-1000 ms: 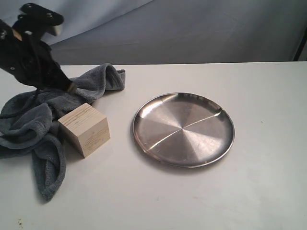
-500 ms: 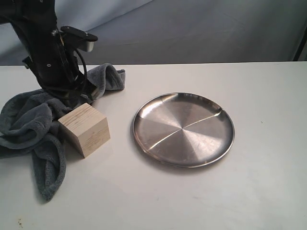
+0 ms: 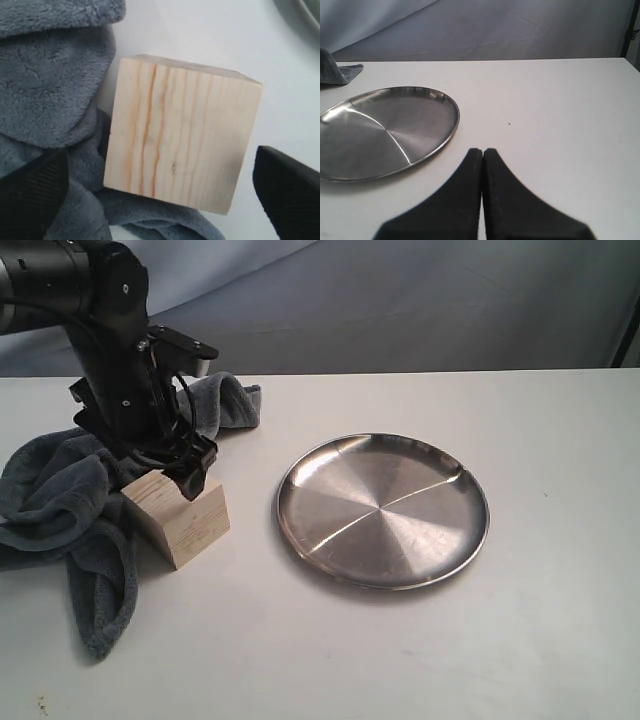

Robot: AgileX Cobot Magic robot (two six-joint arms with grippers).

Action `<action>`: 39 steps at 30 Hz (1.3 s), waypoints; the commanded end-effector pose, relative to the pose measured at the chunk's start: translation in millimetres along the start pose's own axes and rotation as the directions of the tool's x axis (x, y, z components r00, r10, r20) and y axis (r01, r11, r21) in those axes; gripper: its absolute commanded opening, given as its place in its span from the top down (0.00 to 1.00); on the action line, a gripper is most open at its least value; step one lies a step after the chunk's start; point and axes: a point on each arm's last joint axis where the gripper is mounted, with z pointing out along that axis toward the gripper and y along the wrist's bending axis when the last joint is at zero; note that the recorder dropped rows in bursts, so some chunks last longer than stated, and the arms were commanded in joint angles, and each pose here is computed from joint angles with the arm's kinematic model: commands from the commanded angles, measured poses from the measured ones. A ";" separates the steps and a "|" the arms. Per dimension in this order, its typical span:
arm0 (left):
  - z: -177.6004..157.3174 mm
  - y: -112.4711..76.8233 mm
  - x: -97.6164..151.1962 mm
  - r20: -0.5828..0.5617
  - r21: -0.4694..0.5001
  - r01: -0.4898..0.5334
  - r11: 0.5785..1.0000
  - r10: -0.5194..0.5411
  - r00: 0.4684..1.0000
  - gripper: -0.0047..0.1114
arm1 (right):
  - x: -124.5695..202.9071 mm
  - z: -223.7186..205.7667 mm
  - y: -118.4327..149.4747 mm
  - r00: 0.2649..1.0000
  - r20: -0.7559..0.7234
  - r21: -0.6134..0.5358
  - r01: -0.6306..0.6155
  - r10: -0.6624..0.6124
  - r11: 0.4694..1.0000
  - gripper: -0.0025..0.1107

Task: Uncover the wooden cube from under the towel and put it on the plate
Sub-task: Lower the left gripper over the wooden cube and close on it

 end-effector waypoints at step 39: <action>38.0 -6.3 -13.9 0.011 0.040 0.023 0.999 -0.023 1.000 0.13 | 0.4 0.0 0.3 1.000 -0.002 -0.005 -0.003 0.003 1.000 0.98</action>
